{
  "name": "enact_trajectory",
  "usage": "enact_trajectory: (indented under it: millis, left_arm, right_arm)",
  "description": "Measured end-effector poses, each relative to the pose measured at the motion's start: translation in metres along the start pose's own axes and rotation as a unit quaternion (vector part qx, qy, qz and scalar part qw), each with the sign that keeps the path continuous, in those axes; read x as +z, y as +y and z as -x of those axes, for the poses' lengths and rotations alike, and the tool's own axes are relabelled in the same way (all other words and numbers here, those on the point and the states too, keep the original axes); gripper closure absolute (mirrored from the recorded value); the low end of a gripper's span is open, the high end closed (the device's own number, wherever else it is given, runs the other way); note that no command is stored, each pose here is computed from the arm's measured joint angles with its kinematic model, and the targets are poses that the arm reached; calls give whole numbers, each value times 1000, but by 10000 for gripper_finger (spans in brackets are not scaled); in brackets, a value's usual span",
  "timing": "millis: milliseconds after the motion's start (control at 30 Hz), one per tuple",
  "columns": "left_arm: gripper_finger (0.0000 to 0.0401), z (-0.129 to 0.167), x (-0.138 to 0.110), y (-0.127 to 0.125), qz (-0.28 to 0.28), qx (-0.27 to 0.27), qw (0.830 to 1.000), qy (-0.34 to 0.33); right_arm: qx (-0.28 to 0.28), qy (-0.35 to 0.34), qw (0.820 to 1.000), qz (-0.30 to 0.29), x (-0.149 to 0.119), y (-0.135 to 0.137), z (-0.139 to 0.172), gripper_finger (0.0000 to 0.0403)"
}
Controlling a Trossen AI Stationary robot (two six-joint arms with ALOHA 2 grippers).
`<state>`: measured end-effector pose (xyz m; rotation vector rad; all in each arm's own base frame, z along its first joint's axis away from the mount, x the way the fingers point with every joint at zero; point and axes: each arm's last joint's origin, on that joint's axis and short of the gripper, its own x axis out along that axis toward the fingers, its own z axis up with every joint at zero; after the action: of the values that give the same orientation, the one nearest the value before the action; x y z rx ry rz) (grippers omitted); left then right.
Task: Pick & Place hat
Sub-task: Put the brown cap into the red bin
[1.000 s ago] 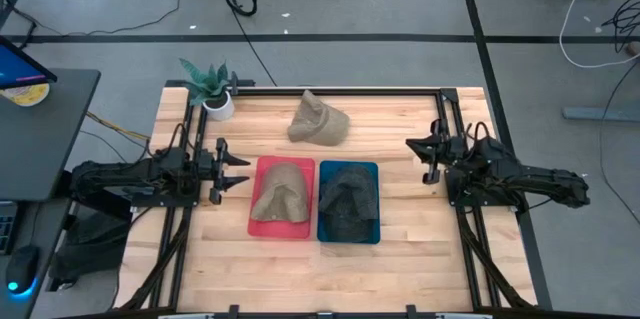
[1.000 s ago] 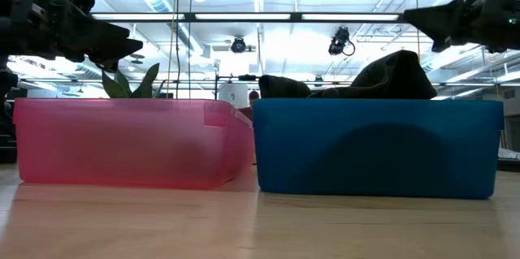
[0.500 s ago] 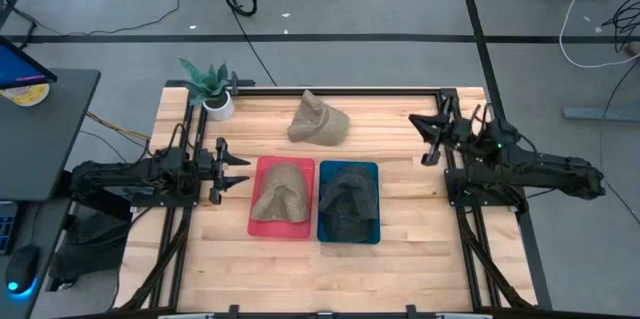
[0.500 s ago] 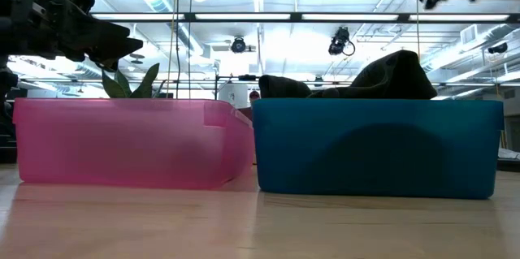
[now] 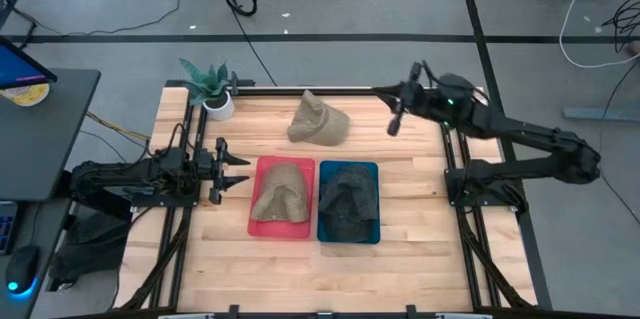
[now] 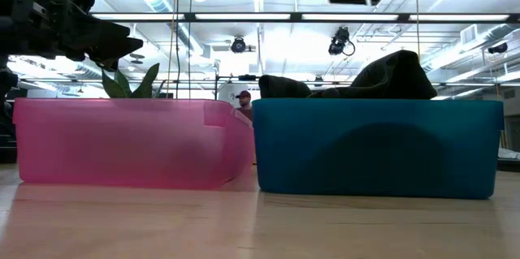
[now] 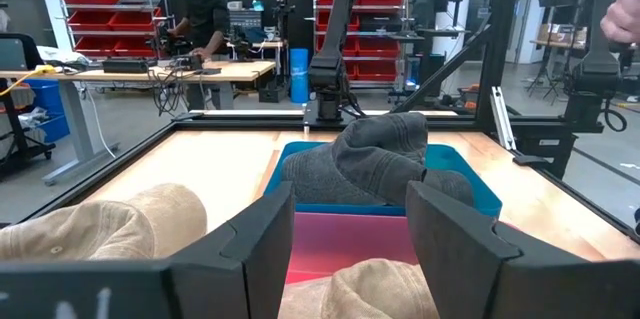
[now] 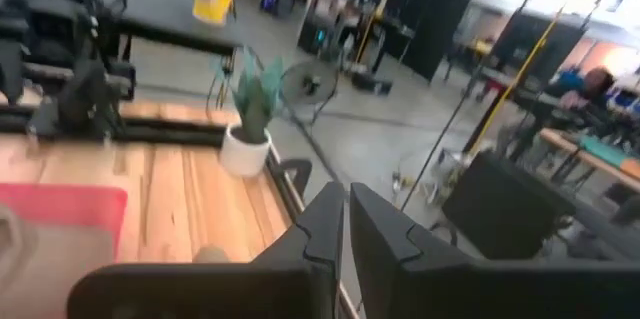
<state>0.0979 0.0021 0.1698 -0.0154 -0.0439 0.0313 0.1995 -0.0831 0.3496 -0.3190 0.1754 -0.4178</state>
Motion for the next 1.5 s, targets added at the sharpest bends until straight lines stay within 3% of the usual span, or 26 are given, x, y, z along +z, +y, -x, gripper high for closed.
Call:
enact_trajectory:
  millis: [200,467,633,800,1000,1233,1500]
  left_arm:
    - [204,0,0,0,0,0,1000,0]
    - [204,0,0,0,0,0,1000,0]
    - [204,0,0,0,0,0,1000,0]
    - [204,0,0,0,0,0,1000,0]
    - [204,0,0,0,0,0,1000,0]
    - [204,0,0,0,0,0,1000,0]
    - [204,0,0,0,0,0,1000,0]
  right_arm:
    - [13,41,999,5,4,-21,-35,376]
    - [41,159,986,35,-17,-34,-90,376]
    - [73,215,972,62,-26,-35,-123,376]
    - [108,225,965,74,-33,-33,-149,376]
    - [151,257,952,74,-61,-23,-175,369]
    - [183,292,936,75,-91,-4,-194,333]
    - [213,301,926,84,-102,7,-201,254]
